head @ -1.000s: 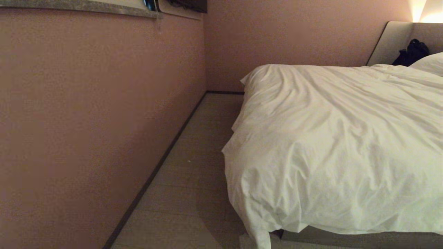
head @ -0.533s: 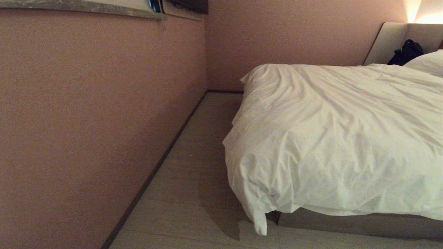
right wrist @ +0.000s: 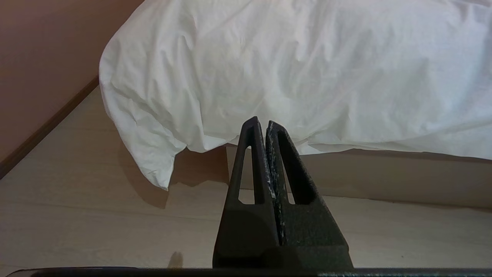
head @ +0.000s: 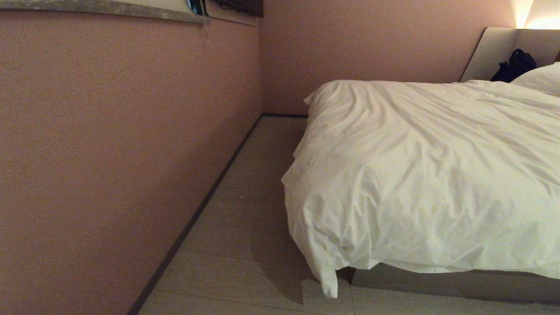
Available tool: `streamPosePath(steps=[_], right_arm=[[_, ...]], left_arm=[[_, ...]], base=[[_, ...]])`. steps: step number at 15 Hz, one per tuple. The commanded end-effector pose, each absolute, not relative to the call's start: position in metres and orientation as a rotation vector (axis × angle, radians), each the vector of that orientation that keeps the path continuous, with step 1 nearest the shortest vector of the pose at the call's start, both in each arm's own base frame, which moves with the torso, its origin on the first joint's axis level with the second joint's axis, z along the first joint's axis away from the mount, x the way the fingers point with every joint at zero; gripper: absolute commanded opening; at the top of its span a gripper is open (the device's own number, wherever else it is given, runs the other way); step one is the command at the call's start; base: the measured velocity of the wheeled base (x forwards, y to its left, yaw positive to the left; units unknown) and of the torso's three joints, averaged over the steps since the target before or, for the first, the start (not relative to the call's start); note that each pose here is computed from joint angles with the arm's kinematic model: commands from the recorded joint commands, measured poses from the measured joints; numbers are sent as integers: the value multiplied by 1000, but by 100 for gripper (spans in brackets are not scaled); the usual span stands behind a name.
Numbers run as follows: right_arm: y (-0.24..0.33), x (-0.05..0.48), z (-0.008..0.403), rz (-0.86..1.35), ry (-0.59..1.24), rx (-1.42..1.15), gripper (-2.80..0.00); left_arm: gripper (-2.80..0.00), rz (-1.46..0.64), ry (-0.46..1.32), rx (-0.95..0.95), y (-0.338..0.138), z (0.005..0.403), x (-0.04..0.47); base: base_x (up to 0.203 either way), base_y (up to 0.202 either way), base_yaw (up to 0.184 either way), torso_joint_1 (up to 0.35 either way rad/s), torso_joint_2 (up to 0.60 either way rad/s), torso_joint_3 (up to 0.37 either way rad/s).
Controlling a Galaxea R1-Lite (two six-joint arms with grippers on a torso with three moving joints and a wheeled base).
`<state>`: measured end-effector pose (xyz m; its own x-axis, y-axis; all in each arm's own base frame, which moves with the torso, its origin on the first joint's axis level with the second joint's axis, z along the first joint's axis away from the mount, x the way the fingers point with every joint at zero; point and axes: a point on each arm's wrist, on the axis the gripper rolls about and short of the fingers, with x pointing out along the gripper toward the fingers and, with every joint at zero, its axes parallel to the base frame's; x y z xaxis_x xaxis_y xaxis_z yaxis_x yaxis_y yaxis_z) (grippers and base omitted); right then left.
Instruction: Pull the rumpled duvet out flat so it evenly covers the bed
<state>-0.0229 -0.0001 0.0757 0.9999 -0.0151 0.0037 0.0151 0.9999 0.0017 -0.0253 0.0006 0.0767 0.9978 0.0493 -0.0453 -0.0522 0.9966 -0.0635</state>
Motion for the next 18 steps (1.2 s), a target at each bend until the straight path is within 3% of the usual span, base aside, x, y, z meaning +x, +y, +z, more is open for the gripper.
streamPosePath(steps=[1, 18], right_arm=[[0, -23, 76, -14, -3, 2, -280], [0, -23, 76, -15, -3, 2, -280]], left_arm=[[-280, 52, 44, -65, 1, 77, -25], [-280, 52, 44, -65, 1, 77, -25]], base=[[0, 0, 0, 0, 0, 0], [0, 0, 0, 0, 0, 0]])
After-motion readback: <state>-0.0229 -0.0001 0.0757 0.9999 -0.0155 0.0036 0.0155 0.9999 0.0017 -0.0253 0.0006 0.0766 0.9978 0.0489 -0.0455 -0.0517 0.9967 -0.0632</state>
